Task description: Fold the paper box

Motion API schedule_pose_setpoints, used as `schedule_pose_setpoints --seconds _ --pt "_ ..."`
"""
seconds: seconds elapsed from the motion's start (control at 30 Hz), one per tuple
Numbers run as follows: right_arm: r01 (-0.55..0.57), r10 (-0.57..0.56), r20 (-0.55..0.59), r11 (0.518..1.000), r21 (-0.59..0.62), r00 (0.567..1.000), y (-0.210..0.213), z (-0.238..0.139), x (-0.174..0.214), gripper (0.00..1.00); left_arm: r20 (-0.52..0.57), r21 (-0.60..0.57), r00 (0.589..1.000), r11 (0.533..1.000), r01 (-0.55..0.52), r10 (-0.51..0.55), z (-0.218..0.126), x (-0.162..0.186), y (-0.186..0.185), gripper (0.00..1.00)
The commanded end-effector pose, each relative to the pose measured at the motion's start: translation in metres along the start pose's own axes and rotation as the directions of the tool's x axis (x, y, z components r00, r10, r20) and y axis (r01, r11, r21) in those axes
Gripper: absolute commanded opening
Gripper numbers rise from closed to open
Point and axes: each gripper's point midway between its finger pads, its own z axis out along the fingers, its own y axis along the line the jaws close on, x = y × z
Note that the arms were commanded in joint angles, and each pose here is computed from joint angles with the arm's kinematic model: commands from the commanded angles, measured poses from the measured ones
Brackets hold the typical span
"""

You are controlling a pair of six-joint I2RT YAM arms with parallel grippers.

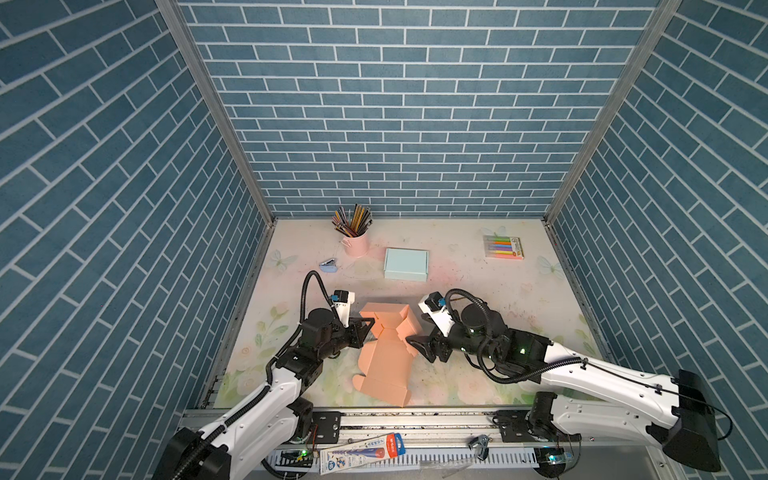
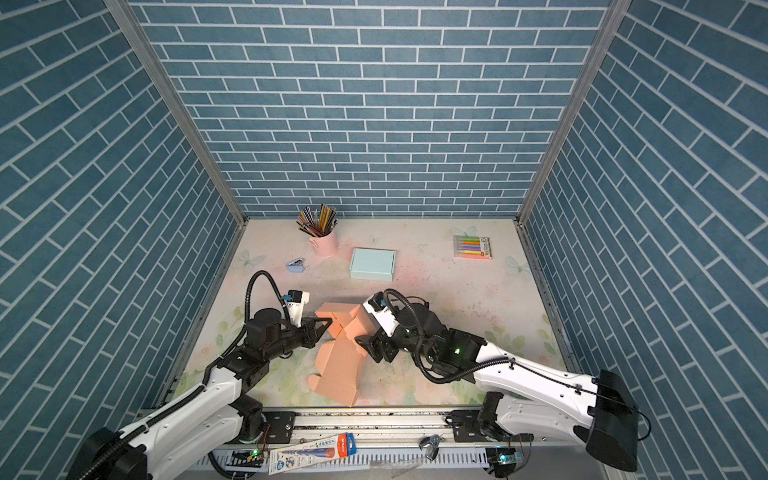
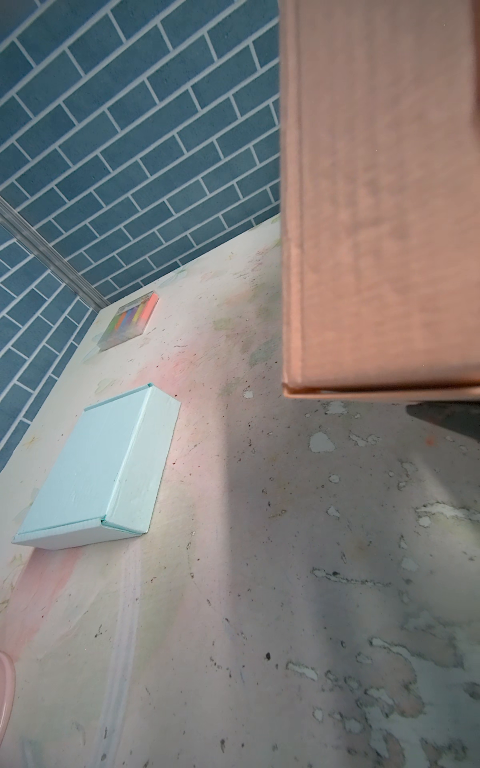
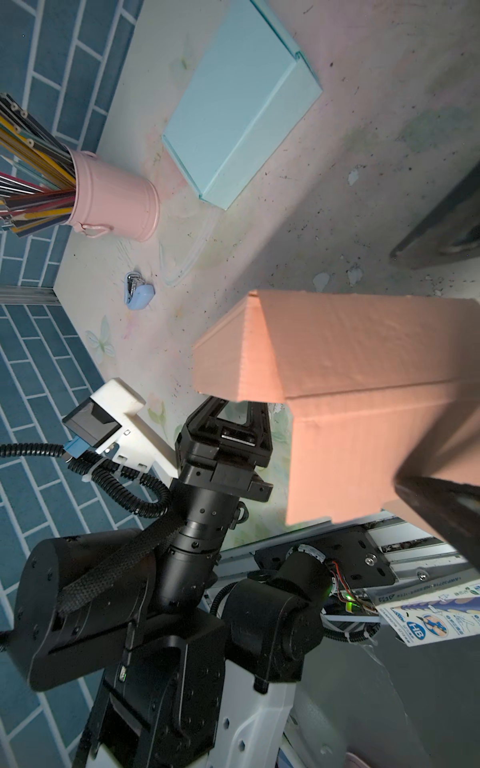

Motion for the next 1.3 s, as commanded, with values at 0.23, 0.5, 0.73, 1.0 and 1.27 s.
schedule_pose_setpoints --seconds 0.23,0.5,0.73,1.0,1.27 --pt "0.049 -0.048 -0.025 0.997 0.058 0.999 -0.004 0.004 -0.005 0.78 0.035 0.023 0.999 0.999 -0.028 0.027 -0.001 -0.011 -0.008 0.12" --pt "0.084 -0.084 -0.014 0.996 -0.041 0.996 0.023 0.005 -0.010 0.84 0.038 0.021 0.999 0.999 -0.025 0.024 -0.001 -0.011 -0.007 0.12" --pt "0.099 -0.098 -0.049 0.994 0.033 0.994 0.016 0.011 -0.007 0.82 0.037 0.021 0.999 0.999 -0.024 0.024 -0.001 -0.010 -0.007 0.12" --pt "0.102 -0.102 -0.004 0.994 -0.038 0.995 0.030 -0.008 -0.011 0.86 0.038 0.020 0.999 0.999 -0.028 0.027 -0.002 -0.011 -0.008 0.12" --pt "0.097 -0.095 0.049 0.994 -0.050 0.994 0.029 -0.045 -0.011 0.90 0.033 0.016 0.999 0.999 -0.031 0.030 -0.002 -0.011 -0.007 0.12"
